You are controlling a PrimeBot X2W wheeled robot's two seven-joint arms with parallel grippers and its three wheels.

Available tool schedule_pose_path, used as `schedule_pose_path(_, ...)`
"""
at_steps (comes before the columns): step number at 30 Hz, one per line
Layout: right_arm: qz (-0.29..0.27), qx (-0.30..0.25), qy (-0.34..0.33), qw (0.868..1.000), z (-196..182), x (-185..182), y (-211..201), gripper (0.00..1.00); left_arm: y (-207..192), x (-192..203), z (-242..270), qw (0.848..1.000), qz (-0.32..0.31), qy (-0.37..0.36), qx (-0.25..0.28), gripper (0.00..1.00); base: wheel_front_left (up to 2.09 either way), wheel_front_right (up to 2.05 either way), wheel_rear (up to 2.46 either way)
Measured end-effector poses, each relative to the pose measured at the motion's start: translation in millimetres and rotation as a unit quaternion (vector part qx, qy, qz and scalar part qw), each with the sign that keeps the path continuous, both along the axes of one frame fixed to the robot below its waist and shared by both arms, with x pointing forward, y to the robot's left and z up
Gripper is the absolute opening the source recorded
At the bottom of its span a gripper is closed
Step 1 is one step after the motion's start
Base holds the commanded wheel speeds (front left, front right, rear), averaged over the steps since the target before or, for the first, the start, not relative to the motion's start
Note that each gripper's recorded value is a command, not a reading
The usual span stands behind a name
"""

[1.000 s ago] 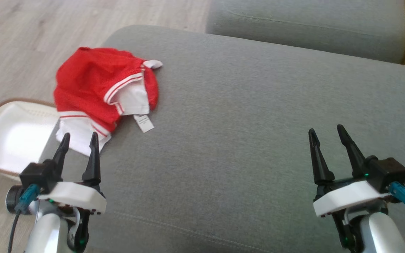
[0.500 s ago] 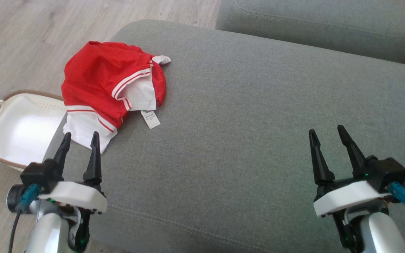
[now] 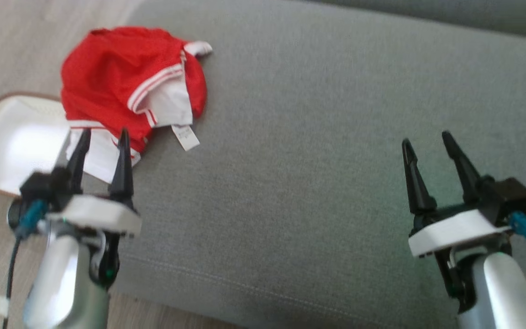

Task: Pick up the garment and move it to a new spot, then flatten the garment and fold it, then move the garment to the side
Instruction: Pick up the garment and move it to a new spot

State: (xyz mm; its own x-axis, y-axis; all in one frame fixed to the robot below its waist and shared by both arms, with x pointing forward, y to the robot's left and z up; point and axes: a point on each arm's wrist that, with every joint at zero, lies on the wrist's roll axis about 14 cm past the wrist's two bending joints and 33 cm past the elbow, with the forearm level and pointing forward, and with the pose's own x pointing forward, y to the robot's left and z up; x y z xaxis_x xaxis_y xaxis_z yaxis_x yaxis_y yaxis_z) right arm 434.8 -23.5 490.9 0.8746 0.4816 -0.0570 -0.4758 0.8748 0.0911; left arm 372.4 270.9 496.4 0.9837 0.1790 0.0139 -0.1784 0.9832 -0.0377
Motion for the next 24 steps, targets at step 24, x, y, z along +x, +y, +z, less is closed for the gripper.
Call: schedule_pose_path(24, -0.010, -0.013, 0.088, 0.996, -82, 45, -4, 1.00, 30, 96, -128, 0.974, 0.018, 0.222, -0.048, 1.00, 0.00, 0.00, 0.00)
